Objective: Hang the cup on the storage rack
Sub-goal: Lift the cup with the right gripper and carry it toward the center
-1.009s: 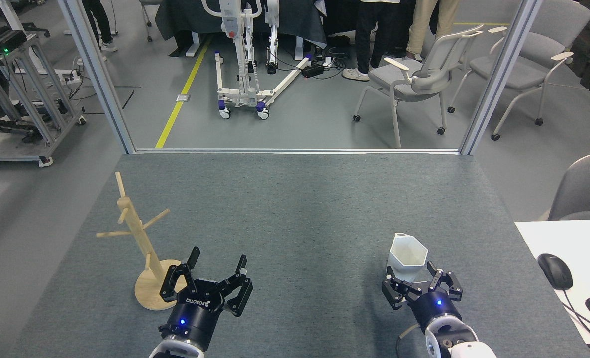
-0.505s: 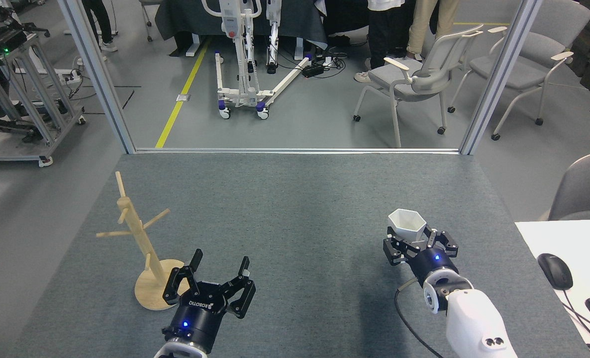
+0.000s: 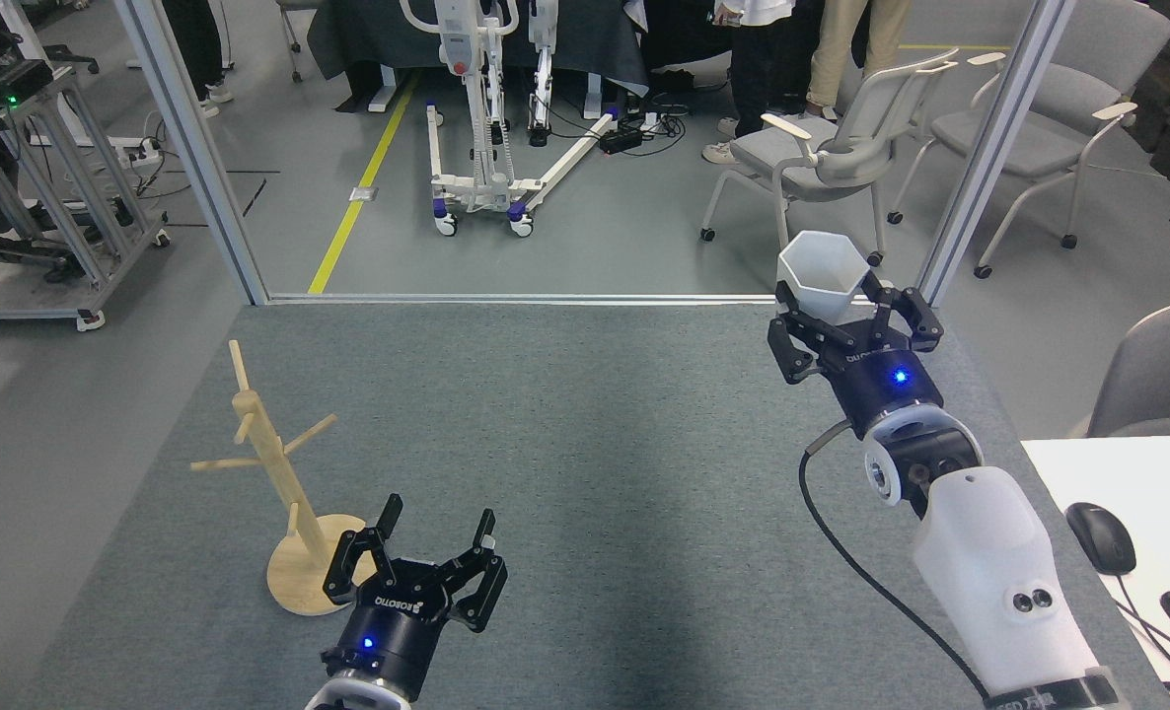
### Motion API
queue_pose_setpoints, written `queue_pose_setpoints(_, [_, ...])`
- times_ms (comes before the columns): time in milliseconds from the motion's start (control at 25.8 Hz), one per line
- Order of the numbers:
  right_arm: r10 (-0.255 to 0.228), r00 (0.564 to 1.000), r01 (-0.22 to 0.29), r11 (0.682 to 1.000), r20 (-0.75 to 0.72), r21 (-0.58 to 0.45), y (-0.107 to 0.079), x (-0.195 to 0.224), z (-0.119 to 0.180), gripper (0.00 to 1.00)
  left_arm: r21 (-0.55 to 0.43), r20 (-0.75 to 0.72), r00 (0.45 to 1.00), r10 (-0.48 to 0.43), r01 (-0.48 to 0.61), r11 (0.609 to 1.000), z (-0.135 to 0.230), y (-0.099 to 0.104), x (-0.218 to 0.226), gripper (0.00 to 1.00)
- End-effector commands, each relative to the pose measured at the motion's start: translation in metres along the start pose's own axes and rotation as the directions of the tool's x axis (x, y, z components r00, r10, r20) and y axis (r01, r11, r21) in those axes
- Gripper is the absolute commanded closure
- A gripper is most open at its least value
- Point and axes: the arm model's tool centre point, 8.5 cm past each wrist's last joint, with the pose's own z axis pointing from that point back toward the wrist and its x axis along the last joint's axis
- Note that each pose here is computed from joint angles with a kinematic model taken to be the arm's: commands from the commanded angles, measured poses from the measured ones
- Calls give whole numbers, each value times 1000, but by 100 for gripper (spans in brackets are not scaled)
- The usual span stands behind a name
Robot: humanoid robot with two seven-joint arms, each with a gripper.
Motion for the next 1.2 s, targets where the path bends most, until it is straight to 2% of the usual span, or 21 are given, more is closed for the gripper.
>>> queue_pose_setpoints(0, [16, 999, -13, 999, 51, -52, -19, 29, 4, 100, 5, 22, 1000, -2, 2, 1000, -2, 2, 2, 0])
queue_pose_setpoints(116, [16, 999, -13, 999, 46, -48, -23, 48, 11, 100, 6, 72, 997, 3, -3, 1000, -1, 2, 8, 0])
queue_pose_setpoints(272, [16, 998, -20, 998, 63, 63, -24, 77, 17, 100, 14, 211, 977, 22, -25, 1000, 1, 2, 34, 0])
queue_pose_setpoints(388, [10, 998, -19, 989, 59, 147, -23, 99, 22, 100, 44, 341, 939, 47, -66, 997, 7, 2, 66, 0])
queue_pose_setpoints(582, [-21, 998, 9, 976, 55, 216, -25, 137, 30, 100, 13, 452, 882, 131, -153, 988, 19, 2, 134, 1])
queue_pose_setpoints(660, [-37, 997, 18, 965, 71, 260, -25, 154, 32, 100, 13, 420, 891, 175, -198, 980, 17, 8, 160, 1])
queue_pose_setpoints(776, [-54, 995, 27, 953, 83, 302, -29, 173, 35, 100, 17, 326, 928, 181, -198, 980, 15, 10, 176, 1])
queue_pose_setpoints(932, [-91, 994, 70, 949, 53, 307, -32, 191, 42, 100, 18, 203, 963, 175, -183, 983, 10, 7, 169, 1])
queue_pose_setpoints(1087, [-118, 993, 107, 948, 19, 301, -36, 202, 45, 100, -20, 156, 979, 130, -128, 992, -4, -12, 161, 1])
queue_pose_setpoints(1164, [-134, 991, 128, 946, 0, 298, -38, 205, 44, 100, -19, 132, 984, 123, -122, 992, -7, -12, 157, 1])
